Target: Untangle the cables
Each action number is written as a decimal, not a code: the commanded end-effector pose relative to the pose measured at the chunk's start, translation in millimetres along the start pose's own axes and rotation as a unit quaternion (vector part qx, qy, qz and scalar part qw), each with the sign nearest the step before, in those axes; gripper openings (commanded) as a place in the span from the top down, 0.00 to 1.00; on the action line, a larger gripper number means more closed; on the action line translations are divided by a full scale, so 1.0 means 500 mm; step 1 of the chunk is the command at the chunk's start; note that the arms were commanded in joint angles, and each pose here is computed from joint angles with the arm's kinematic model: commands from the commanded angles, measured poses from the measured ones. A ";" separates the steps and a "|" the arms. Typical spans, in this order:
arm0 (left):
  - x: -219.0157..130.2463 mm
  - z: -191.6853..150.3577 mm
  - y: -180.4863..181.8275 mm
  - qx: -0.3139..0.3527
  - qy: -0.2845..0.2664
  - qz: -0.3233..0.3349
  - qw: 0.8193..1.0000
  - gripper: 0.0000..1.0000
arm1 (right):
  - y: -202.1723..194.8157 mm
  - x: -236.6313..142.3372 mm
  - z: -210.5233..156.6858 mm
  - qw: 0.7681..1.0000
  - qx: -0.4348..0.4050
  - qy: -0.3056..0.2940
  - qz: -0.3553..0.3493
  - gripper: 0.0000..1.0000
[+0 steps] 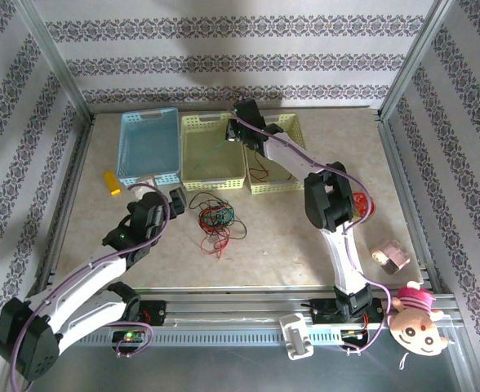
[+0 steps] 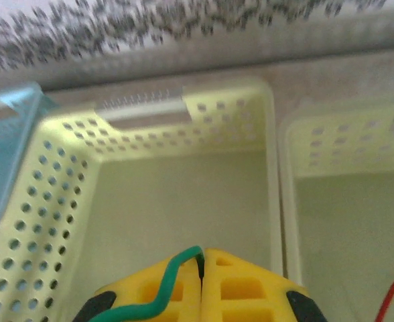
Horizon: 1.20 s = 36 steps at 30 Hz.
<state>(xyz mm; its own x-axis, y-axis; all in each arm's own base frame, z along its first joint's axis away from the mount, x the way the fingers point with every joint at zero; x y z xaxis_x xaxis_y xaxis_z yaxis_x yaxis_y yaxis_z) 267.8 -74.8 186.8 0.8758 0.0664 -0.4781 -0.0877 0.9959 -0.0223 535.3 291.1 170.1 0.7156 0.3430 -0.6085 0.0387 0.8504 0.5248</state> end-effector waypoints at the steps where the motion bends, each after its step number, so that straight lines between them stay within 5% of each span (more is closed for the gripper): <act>1: 0.004 0.025 -0.024 0.016 0.006 -0.032 0.999 0.01 | 0.051 -0.018 -0.010 0.998 -0.006 0.031 0.049 0.62; 5: 0.011 0.029 -0.049 0.015 0.002 -0.069 0.997 0.01 | 0.076 -0.074 0.022 0.997 -0.026 0.006 0.070 0.42; 11: 0.028 0.006 -0.079 0.015 0.027 -0.110 0.993 0.01 | 0.063 -0.185 0.025 0.996 -0.043 -0.018 0.082 0.39; 19: 0.066 -0.049 -0.137 0.003 0.085 -0.173 0.981 0.02 | 0.002 -0.309 -0.201 0.979 -0.088 0.119 0.139 0.40; 25: 0.094 -0.093 -0.165 0.003 0.133 -0.188 0.973 0.02 | -0.032 -0.348 -0.386 0.939 -0.199 0.237 0.147 0.44; 36: 0.109 -0.147 -0.158 0.000 0.175 -0.173 0.969 0.07 | -0.036 -0.353 -0.541 0.870 -0.290 0.363 0.164 0.50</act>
<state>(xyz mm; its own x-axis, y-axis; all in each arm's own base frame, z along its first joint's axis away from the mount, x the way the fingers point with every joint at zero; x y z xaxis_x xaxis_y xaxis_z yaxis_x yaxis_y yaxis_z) 285.7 -151.0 98.2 0.6368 -0.2907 -0.7141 0.1949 0.9568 -0.2157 231.2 313.8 108.0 0.0681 0.5871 -0.8067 -0.5285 0.7070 0.4699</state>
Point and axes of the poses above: each hand's point on the last joint's axis, 136 mm out from that joint toward the fingers, its own x axis out along the fingers, its own y axis along the line the jaws close on, z = x × y, the point moved 4 cm from there along -x, back along the fingers, and after that the axes turned 15 degrees about x, right-handed, at the moved point
